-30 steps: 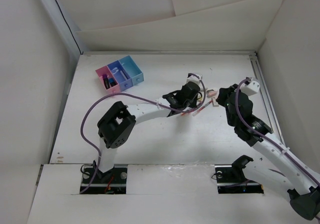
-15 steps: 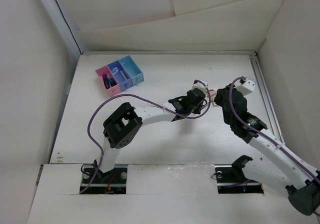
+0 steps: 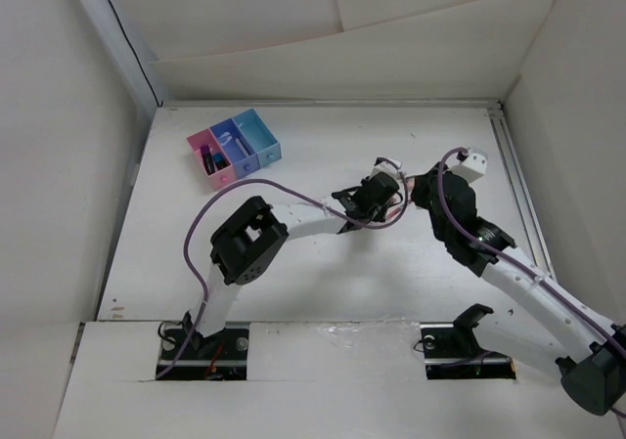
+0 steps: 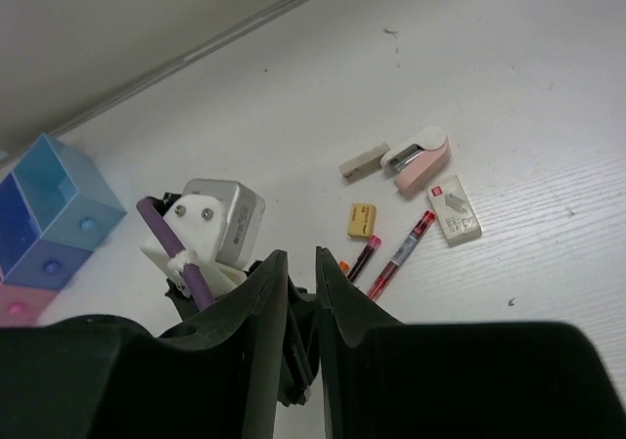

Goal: Sort the stationery into containers
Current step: Grab a piece of stationery with the left arm

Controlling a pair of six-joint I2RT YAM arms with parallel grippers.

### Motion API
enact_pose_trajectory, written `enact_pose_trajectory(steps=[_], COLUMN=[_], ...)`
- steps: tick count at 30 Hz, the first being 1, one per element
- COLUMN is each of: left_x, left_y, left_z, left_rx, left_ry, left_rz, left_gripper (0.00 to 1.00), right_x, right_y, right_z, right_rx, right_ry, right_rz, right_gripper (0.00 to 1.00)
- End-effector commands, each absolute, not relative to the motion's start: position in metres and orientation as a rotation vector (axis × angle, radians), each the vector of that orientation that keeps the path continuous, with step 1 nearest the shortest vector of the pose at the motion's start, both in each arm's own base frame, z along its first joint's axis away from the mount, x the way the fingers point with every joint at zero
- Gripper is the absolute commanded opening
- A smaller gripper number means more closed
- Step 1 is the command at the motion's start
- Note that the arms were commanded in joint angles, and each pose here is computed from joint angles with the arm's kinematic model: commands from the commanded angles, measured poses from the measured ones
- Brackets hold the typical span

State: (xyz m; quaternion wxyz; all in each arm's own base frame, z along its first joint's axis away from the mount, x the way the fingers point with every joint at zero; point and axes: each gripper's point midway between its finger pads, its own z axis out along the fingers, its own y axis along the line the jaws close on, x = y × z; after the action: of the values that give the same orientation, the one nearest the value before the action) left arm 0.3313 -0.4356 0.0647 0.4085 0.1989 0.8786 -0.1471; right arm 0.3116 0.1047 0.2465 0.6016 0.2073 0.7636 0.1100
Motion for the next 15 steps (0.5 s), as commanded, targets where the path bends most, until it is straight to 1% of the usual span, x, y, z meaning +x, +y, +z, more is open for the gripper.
enact_pose_trajectory(steps=[1,3,6,7,15], left_x=[0.347,0.348,0.349,0.350,0.356], left_y=[-0.438,-0.439,-0.440,-0.440,-0.439], left_z=[0.071,0.067,0.064,0.064,0.055], left_rx=[0.456,0.477,0.488,0.498,0.514], left_ry=[2.193,2.201,2.201,2.198,2.204], left_rz=[-0.391,-0.372,-0.364,-0.360,-0.301], left_gripper=[0.24,0.22,0.22,0.22,0.22], right_x=[0.320,0.320,0.319,0.318,0.318], right_y=[0.118,0.118,0.117,0.116,0.118], right_z=[0.264,0.264,0.270,0.273,0.268], right_rx=[0.433,0.433,0.438,0.440,0.432], right_ry=[1.744,1.744,1.726,1.718,1.729], right_rz=[0.313,0.313,0.326,0.332,0.334], right_gripper=[0.24,0.24,0.24,0.25,0.26])
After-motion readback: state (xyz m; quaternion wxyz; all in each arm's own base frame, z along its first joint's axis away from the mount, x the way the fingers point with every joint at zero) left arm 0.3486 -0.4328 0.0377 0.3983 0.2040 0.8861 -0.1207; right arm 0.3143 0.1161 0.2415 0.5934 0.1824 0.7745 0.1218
